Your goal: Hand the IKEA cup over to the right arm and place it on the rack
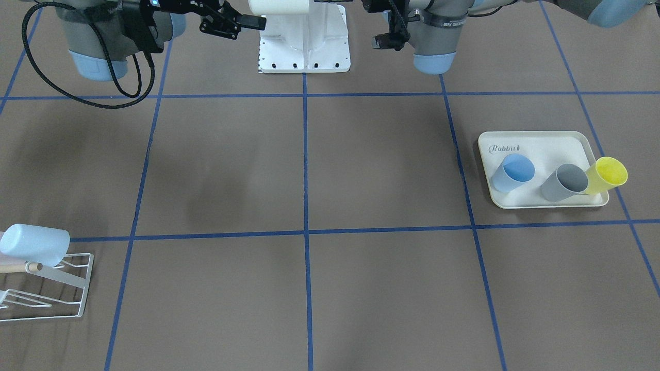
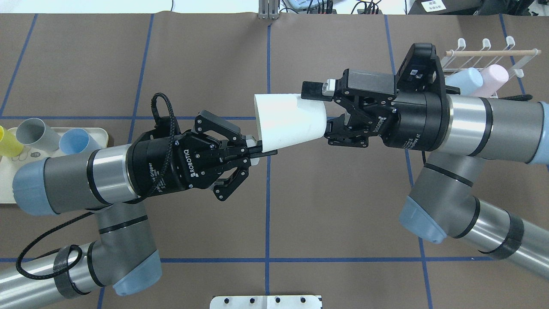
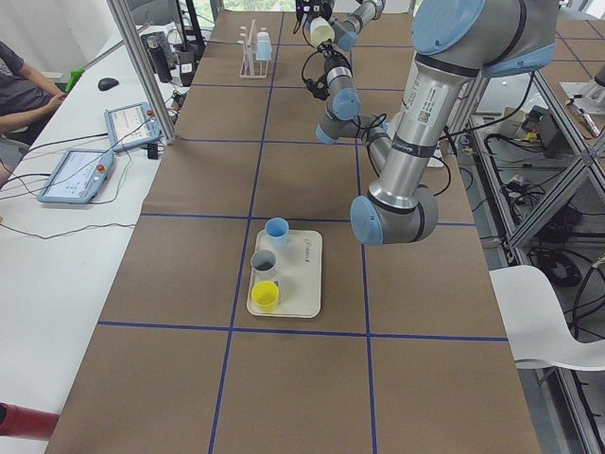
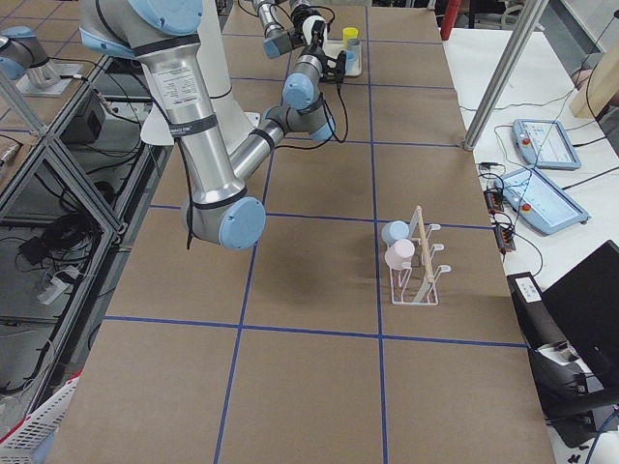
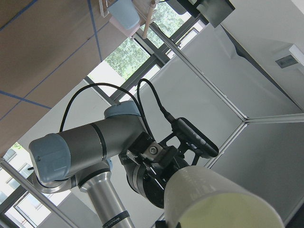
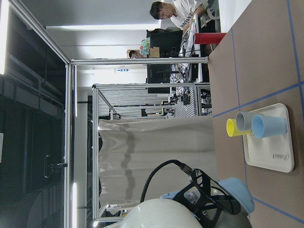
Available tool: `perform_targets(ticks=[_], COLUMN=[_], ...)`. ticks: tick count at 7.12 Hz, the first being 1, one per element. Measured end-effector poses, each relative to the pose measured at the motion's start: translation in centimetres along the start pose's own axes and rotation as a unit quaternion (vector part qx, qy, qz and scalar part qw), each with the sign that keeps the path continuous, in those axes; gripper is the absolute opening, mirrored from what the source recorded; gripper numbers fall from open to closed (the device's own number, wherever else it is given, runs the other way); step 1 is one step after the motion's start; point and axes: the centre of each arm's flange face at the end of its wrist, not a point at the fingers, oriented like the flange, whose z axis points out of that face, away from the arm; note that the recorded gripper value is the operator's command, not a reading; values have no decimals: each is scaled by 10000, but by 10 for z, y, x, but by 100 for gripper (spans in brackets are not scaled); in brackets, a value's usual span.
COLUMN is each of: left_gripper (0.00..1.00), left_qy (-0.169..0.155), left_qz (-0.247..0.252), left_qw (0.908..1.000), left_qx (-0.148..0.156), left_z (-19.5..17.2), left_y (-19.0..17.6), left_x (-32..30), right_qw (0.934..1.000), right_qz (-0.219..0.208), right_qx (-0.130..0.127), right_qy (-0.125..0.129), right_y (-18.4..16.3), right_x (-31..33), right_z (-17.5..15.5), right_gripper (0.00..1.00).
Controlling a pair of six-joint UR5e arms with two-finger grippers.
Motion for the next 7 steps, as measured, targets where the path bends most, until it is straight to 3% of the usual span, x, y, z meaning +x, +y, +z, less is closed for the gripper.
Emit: perform_targets(ticks=[1,2,3,4,7], left_gripper=[0,16,51,100,100], left_qy=[-1,16,48,127,345], left_qz=[1,2,4,14,150], left_qw=[10000,10000,10000,9999,9992], left_qx=[-1,6,19,57,103], left_z=[0,0,0,0,-6], left_y=[0,-1,-1,-3,-3], left_x=[0,0,0,1,12], right_qw=[10000,10000,10000,10000,10000], right_qz=[3,1,-3,-6,-13], right_qx=[-7,-9,-23,-54,-15], right_qy=[-3,-17,-44,-79,-93], right_y=[1,1,2,3,2], right_x=[0,0,1,2,5], right_z=[0,0,0,0,-4], right_gripper=[60,45,33,29,29])
